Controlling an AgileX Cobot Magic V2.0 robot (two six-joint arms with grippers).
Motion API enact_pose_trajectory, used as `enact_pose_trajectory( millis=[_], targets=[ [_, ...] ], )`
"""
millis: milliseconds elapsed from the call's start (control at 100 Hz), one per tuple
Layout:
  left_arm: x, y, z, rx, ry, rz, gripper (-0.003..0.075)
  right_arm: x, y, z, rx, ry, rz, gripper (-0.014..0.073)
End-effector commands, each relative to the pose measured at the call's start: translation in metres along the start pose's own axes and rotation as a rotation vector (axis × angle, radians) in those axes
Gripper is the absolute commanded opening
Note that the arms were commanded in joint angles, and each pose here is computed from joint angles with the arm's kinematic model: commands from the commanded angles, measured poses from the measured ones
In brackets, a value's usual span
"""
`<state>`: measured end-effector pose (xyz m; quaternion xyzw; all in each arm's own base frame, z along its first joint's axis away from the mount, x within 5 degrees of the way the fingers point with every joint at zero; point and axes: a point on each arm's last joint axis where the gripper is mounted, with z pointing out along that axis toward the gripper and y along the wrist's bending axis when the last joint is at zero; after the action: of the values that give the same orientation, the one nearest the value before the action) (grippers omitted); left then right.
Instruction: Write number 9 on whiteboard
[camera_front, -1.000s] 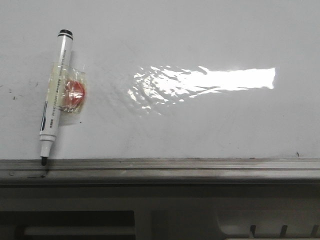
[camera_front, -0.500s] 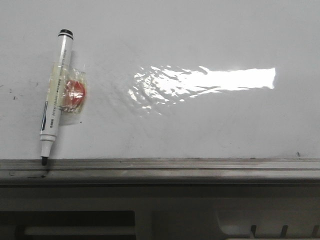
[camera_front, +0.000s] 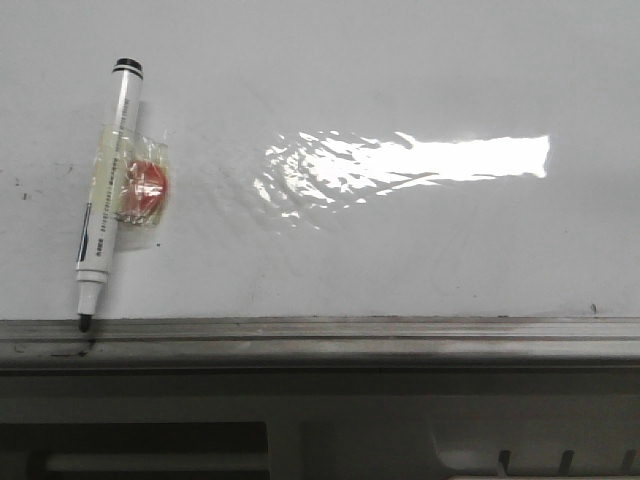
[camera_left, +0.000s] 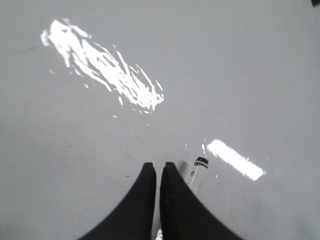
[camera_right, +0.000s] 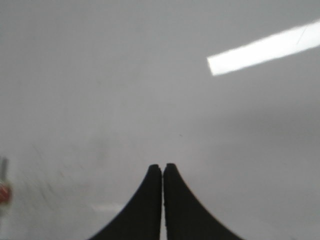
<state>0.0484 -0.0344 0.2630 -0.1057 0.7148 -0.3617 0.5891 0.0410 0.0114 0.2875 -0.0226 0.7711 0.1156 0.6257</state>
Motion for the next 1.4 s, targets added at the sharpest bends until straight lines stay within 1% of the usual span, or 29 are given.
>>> enact_pose_trajectory(
  millis=[0, 40, 80, 140, 170, 190, 220, 260, 290, 310, 370, 380, 390, 400, 430, 480, 610, 750, 880, 990, 1100, 1240, 1300, 1390],
  targets=[
    [-0.019, -0.014, 0.007, -0.043, 0.098, 0.203, -0.0002, -0.029, -0.005, -0.001, 0.109, 0.064, -0.164, -0.0044],
    [-0.023, -0.017, 0.013, -0.051, 0.168, 0.263, 0.0032, -0.039, -0.006, -0.001, 0.128, 0.077, -0.186, -0.0044],
    [-0.027, -0.020, 0.018, -0.049, 0.214, 0.289, 0.0087, -0.047, -0.004, -0.001, 0.128, 0.073, -0.186, -0.0044],
    [-0.028, -0.019, 0.028, -0.051, 0.284, 0.280, 0.0181, -0.056, -0.002, 0.000, 0.113, 0.066, -0.166, -0.0038],
    [-0.029, -0.019, 0.033, -0.053, 0.307, 0.267, 0.0242, -0.061, 0.000, 0.000, 0.102, 0.058, -0.151, -0.0023],
    [-0.029, -0.018, 0.036, -0.053, 0.326, 0.257, 0.0277, -0.062, 0.001, 0.000, 0.093, 0.058, -0.140, -0.0006],
    [-0.028, -0.017, 0.040, -0.048, 0.349, 0.255, 0.0309, -0.065, 0.002, 0.000, 0.082, 0.053, -0.126, 0.0034],
    [-0.027, -0.017, 0.045, -0.020, 0.379, 0.277, 0.0367, -0.066, 0.004, 0.000, 0.068, 0.054, -0.107, 0.0088],
    [-0.026, -0.018, 0.048, 0.007, 0.394, 0.295, 0.0387, -0.066, 0.004, 0.000, 0.062, 0.055, -0.098, 0.0156],
    [-0.025, -0.018, 0.050, 0.027, 0.405, 0.304, 0.0393, -0.066, 0.005, 0.000, 0.059, 0.058, -0.093, 0.0186],
    [-0.023, -0.022, 0.055, 0.084, 0.426, 0.314, 0.0389, -0.064, 0.005, 0.000, 0.058, 0.069, -0.091, 0.0338],
    [-0.022, -0.022, 0.056, 0.089, 0.431, 0.320, 0.0388, -0.064, 0.005, 0.000, 0.059, 0.071, -0.091, 0.0338],
    [-0.022, -0.023, 0.056, 0.096, 0.430, 0.315, 0.0388, -0.063, 0.004, 0.001, 0.059, 0.075, -0.091, 0.0377],
    [-0.021, -0.023, 0.057, 0.106, 0.436, 0.316, 0.0388, -0.063, 0.004, 0.001, 0.059, 0.075, -0.091, 0.0377],
    [-0.020, -0.024, 0.059, 0.118, 0.447, 0.311, 0.0388, -0.063, 0.004, 0.001, 0.060, 0.083, -0.091, 0.0428],
    [-0.016, -0.025, 0.064, 0.136, 0.478, 0.311, 0.0388, -0.062, 0.004, 0.002, 0.060, 0.089, -0.090, 0.0460],
    [-0.007, -0.026, 0.077, 0.155, 0.535, 0.314, 0.0388, -0.062, 0.004, 0.005, 0.061, 0.103, -0.089, 0.0454],
    [0.002, -0.024, 0.095, 0.122, 0.549, 0.318, 0.0388, -0.062, 0.004, 0.006, 0.061, 0.108, -0.089, 0.0454],
    [0.018, -0.026, 0.109, 0.121, 0.613, 0.276, 0.0388, -0.062, 0.004, 0.006, 0.061, 0.108, -0.089, 0.0454],
    [0.029, -0.028, 0.117, 0.117, 0.649, 0.286, 0.0388, -0.062, 0.004, 0.006, 0.061, 0.108, -0.089, 0.0454],
    [0.034, -0.032, 0.125, 0.102, 0.629, 0.299, 0.0388, -0.062, 0.004, 0.006, 0.061, 0.108, -0.089, 0.0454],
    [0.034, -0.029, 0.134, 0.023, 0.551, 0.278, 0.0384, -0.062, 0.004, 0.006, 0.061, 0.108, -0.089, 0.0454],
    [0.035, -0.026, 0.138, -0.005, 0.545, 0.261, 0.0356, -0.062, 0.004, 0.006, 0.061, 0.108, -0.089, 0.0454],
    [0.041, -0.024, 0.141, -0.016, 0.579, 0.254, 0.0251, -0.063, 0.004, 0.006, 0.060, 0.095, -0.090, 0.0454]
  ],
)
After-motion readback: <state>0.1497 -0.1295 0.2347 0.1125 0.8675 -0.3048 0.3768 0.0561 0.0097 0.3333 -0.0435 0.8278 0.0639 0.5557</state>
